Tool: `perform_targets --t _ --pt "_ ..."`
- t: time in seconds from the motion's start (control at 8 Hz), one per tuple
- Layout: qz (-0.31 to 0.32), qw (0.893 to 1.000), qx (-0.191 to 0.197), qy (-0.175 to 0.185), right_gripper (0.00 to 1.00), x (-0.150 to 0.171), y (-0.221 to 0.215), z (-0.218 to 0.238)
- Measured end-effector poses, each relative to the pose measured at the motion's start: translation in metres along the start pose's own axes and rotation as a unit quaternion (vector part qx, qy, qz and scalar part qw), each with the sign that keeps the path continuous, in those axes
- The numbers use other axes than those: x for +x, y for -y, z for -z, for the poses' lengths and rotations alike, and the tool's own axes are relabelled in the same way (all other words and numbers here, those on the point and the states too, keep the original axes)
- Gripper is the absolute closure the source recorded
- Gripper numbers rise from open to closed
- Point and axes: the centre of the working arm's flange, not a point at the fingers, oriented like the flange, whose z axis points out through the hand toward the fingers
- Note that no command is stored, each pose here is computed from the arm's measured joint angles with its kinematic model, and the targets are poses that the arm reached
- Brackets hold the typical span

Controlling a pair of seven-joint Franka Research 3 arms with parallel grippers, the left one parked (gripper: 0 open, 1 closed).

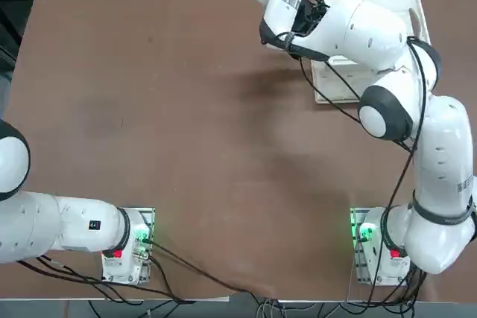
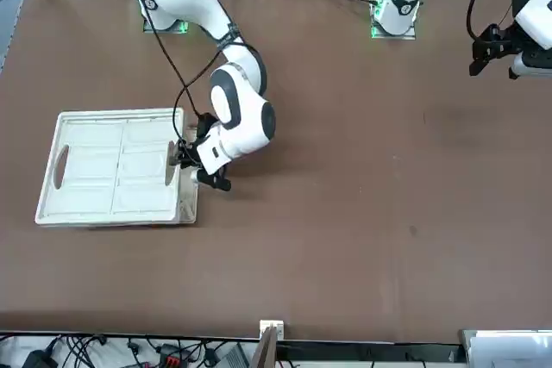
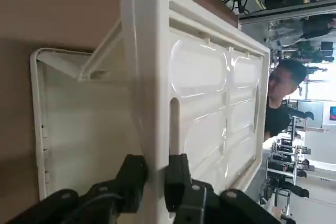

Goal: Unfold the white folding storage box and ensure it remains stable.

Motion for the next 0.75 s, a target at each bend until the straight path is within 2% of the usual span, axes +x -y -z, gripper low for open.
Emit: perform_targets --t 0.75 --pt "-0.010 1.000 -0.011 -0.015 0.76 0.0031 -0.0064 0.0070"
